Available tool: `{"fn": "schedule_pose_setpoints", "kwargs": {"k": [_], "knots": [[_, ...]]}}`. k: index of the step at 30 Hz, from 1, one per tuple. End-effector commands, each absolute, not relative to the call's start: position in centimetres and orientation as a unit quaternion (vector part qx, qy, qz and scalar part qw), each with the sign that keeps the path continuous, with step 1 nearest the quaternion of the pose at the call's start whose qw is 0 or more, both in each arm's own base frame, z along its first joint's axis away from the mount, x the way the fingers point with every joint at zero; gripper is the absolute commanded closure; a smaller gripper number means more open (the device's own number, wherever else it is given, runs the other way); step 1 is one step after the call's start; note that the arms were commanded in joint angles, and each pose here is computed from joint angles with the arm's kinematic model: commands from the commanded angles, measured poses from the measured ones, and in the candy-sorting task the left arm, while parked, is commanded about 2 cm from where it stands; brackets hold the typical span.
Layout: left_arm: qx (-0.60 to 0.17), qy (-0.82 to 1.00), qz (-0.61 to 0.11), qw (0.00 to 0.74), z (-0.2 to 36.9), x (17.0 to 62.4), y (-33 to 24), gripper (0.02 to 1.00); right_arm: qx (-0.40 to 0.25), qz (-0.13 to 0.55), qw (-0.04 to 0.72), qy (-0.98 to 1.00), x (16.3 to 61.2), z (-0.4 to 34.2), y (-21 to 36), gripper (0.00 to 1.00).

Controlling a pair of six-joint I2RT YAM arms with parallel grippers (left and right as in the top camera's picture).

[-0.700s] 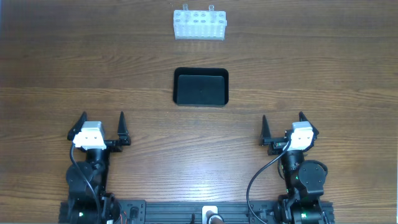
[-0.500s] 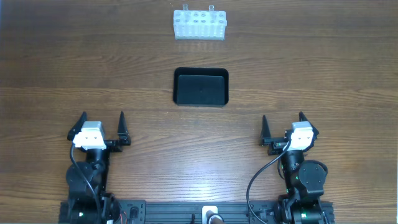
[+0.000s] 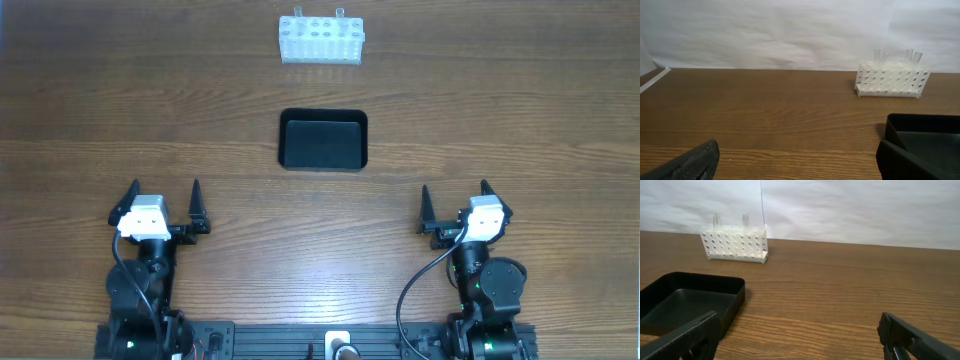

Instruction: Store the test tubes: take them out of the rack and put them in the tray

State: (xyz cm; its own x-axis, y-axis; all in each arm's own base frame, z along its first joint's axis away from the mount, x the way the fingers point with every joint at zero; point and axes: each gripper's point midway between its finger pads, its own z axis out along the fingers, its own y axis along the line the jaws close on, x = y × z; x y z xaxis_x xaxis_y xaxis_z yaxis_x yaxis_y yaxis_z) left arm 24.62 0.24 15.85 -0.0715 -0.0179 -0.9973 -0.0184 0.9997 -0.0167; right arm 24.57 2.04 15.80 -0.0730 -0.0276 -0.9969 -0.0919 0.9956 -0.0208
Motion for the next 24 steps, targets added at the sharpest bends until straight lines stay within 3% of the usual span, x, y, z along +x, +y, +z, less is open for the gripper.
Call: {"fn": "schedule_pose_setpoints", "kwargs": {"k": [1, 9, 16, 24], "knots": [[-0.007, 0.731, 0.002, 0.682, 15.8, 24.6, 0.2, 0.018, -0.039, 0.027, 0.681, 0.731, 24.5, 15.7, 2.1, 0.009], [-0.005, 0.724, 0.001, 0.69, 16.3, 24.6, 0.0, 0.018, -0.039, 0.027, 0.681, 0.731, 24.5, 15.7, 2.1, 0.009], [0.012, 0.665, -0.017, 0.747, 21.5, 25.2, -0.9, 0.018, -0.039, 0.027, 0.681, 0.731, 24.5, 15.7, 2.1, 0.007], [0.045, 0.686, -0.049, 0.725, 27.1, 29.0, -2.5, 0.023, -0.039, 0.027, 0.681, 0.731, 24.5, 15.7, 2.1, 0.009]]}}
